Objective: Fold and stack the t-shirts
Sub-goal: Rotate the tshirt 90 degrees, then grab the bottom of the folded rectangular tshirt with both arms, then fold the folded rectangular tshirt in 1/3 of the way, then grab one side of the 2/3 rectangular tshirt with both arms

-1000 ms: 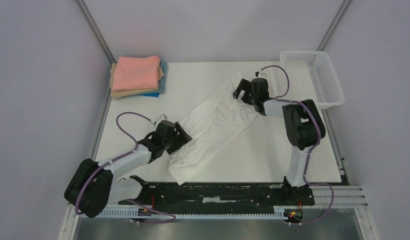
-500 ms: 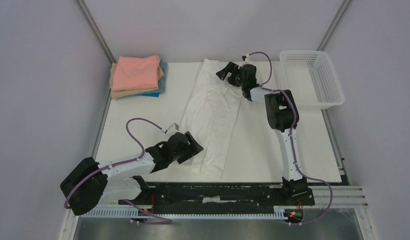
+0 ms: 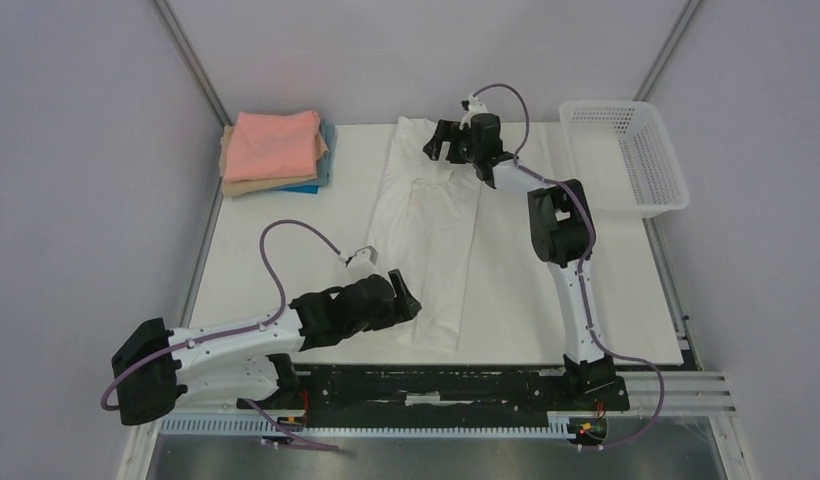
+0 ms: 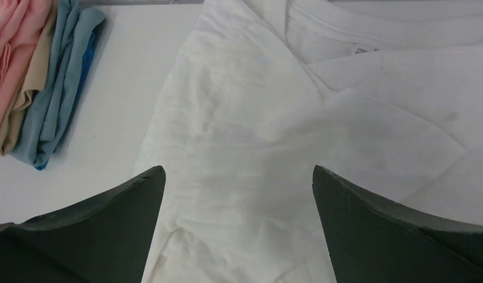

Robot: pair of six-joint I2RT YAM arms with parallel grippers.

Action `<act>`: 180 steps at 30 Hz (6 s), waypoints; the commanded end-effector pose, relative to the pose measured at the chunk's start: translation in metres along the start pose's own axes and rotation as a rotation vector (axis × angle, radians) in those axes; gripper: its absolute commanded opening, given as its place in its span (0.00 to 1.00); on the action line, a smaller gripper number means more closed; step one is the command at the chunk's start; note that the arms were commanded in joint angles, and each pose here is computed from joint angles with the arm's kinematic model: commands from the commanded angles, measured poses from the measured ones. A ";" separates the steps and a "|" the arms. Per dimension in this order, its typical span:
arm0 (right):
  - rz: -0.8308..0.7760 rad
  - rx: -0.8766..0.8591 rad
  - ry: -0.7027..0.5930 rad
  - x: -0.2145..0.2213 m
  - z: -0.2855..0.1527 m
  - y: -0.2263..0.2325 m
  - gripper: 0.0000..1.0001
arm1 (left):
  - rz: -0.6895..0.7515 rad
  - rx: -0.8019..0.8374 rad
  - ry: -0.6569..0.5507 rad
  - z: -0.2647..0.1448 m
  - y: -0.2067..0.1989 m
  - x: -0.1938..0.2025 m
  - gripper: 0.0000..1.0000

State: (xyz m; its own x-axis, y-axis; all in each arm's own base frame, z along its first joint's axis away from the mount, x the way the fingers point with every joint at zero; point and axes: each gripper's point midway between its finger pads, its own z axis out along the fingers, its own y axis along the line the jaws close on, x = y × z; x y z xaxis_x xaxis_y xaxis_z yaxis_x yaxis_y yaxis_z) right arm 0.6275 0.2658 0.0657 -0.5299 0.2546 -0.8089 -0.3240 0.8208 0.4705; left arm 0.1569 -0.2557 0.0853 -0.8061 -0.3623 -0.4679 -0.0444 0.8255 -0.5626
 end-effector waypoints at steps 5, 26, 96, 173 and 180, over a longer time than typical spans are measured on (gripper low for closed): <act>-0.409 -0.022 -0.113 -0.076 -0.132 0.117 0.98 | 0.136 -0.288 -0.123 -0.033 0.070 -0.032 0.94; -0.391 -0.186 0.167 0.191 -0.343 0.146 0.98 | 0.021 -0.284 -0.009 0.000 0.127 0.007 0.60; -0.514 -0.088 0.117 0.179 -0.374 0.169 0.00 | 0.082 -0.056 -0.196 -0.018 0.011 -0.095 0.02; 0.017 -0.066 0.073 0.170 -0.331 0.054 0.97 | -0.107 -0.214 -0.029 0.107 0.115 -0.141 0.40; 0.004 -0.069 0.149 0.181 -0.324 0.055 0.91 | -0.110 -0.125 0.020 0.119 0.109 -0.125 0.02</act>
State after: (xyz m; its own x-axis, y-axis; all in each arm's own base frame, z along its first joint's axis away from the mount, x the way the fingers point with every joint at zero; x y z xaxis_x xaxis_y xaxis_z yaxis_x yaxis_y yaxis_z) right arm 0.2551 0.1824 0.0528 -0.6410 0.1971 -0.7418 -0.3341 0.7985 0.5008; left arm 0.3379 -0.1652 0.0192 -0.7707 -0.4554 -0.4457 -0.2159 0.8447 -0.4898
